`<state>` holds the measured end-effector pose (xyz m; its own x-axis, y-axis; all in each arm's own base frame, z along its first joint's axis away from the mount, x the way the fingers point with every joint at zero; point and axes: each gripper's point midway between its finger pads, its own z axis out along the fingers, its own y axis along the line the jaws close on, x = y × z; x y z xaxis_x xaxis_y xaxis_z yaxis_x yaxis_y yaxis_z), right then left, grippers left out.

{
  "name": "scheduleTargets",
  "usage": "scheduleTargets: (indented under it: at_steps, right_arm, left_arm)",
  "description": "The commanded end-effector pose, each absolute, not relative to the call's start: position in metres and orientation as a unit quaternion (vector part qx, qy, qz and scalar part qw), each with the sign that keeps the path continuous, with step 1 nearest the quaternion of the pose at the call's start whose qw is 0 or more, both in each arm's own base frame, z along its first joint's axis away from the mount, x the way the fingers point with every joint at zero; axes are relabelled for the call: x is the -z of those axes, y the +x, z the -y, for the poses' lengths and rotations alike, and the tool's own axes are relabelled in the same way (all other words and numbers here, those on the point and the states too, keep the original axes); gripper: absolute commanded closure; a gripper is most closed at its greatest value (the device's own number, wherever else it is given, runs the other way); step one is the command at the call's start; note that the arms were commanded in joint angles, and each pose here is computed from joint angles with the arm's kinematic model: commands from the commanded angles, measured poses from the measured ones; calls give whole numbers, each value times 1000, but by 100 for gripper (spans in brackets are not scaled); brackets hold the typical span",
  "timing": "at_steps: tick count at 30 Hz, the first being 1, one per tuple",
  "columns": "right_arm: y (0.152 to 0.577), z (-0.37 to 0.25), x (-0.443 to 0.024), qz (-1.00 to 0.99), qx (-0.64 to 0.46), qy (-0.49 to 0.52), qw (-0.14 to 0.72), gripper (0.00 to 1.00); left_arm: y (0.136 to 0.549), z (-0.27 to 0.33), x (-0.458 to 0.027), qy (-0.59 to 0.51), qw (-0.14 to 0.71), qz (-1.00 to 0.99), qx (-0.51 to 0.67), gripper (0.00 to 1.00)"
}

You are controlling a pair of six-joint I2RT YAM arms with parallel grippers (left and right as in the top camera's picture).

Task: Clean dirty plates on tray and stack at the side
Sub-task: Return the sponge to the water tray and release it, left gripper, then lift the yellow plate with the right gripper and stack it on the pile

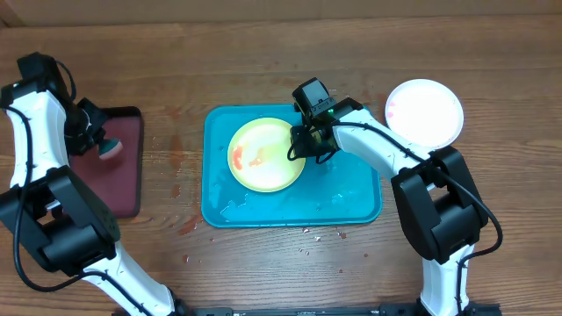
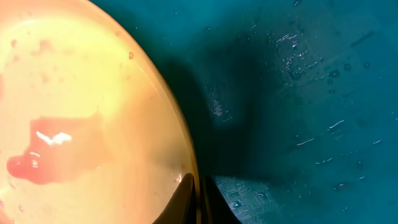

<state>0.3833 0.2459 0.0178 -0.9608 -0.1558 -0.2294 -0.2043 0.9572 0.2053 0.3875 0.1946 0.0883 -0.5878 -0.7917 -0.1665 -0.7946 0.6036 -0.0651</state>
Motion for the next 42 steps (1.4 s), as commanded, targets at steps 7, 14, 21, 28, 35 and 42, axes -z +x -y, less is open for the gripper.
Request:
scheduleTargets:
  at_steps: [7,14,21,28,35,42]
  right_arm:
    - [394,-249,-52,-977,-121,-100,145,96]
    - [401,-243,-93,-966,-110,-121,199,96]
    - [407,-230,-138,-937,9,-196,290,96]
    - [408,-222,-196,-817,312,-306,376,96]
    - [397,-257,-286,-686,484,-310,446,96]
    - [388,-277,-327,-673,475,-255,507,96]
  left_arm:
    - [364,-196,-46,-444,59,-894,-31,74]
    - [389,-191,-80,-439,89,-894,14,64]
    - [421,-185,-141,-427,148,-889,68,52]
    - [422,-186,-140,-426,149,-890,67,0]
    - [422,-186,-140,-426,149,-890,67,0]
    - [422,-186,-140,-426,149,-890,67,0]
